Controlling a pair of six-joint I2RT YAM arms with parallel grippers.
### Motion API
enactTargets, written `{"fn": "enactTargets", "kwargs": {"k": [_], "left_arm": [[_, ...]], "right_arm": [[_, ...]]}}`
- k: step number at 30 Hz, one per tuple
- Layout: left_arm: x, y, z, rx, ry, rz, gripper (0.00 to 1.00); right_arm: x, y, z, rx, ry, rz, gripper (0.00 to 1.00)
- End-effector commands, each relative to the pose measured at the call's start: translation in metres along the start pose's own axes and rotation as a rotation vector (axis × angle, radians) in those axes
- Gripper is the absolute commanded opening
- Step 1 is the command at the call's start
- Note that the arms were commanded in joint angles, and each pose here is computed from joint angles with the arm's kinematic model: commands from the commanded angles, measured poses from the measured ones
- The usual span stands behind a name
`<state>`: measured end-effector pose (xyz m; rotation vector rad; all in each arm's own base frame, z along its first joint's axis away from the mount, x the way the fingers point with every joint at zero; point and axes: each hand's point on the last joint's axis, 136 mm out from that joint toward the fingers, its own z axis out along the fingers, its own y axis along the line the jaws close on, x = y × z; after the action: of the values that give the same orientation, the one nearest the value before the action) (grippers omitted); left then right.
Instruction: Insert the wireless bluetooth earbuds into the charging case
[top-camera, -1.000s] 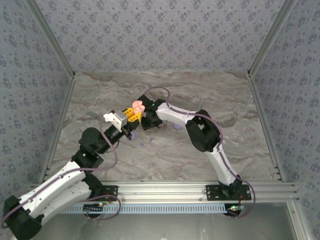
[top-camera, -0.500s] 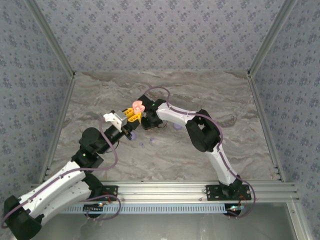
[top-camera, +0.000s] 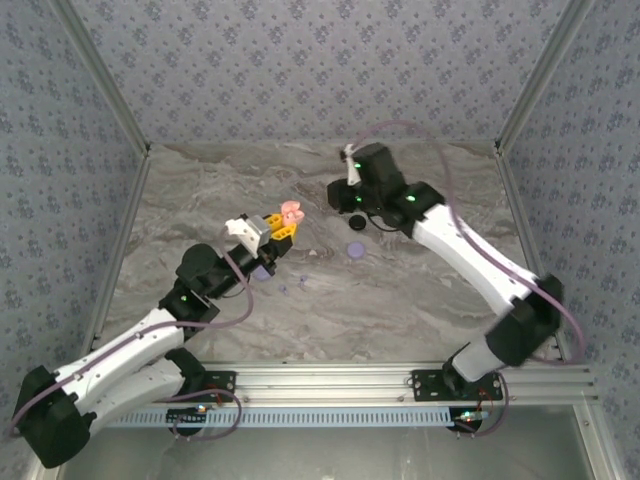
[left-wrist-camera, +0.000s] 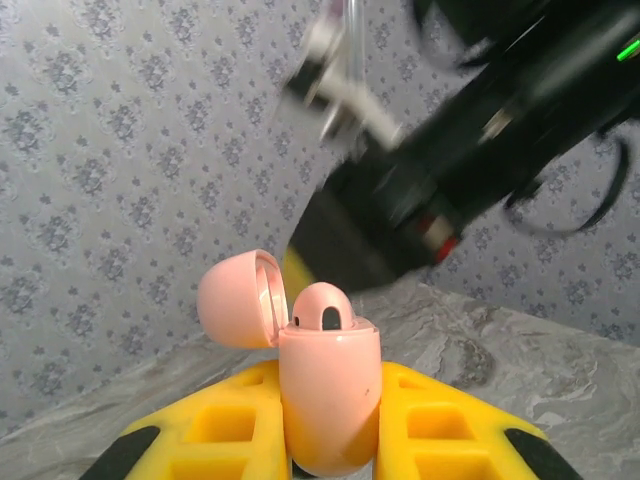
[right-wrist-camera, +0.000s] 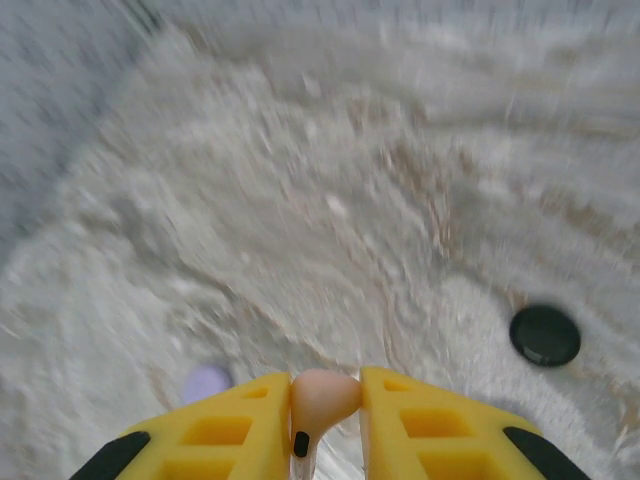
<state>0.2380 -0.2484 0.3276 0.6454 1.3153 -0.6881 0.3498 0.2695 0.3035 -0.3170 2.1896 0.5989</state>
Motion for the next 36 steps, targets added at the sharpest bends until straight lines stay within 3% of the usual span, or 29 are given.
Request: {"fn": "enactTargets", "kwargs": {"k": [1, 5, 11, 36], "left_arm": [[-0.051, -0.006, 0.009, 0.053, -0.147, 0.016, 0.00], [-0.055, -0.011, 0.024, 0.091, -0.169, 0.010, 0.00], [-0.056, -0.017, 0.043, 0.151, -0.187, -0.029, 0.00], [-0.054, -0.020, 0.051, 0.181, -0.199, -0.081, 0.00]], "right_arm": [[-0.022, 0.011, -0.037, -0.061, -0.141, 0.025, 0.25], [-0.039, 0.031, -0.077, -0.156, -0.266, 0.017, 0.25], [-0.040, 0.055, -0.098, -0.240, -0.333, -0.008, 0.25], [-0.032, 0.074, -0.081, -0.280, -0.302, -0.022, 0.25]]}}
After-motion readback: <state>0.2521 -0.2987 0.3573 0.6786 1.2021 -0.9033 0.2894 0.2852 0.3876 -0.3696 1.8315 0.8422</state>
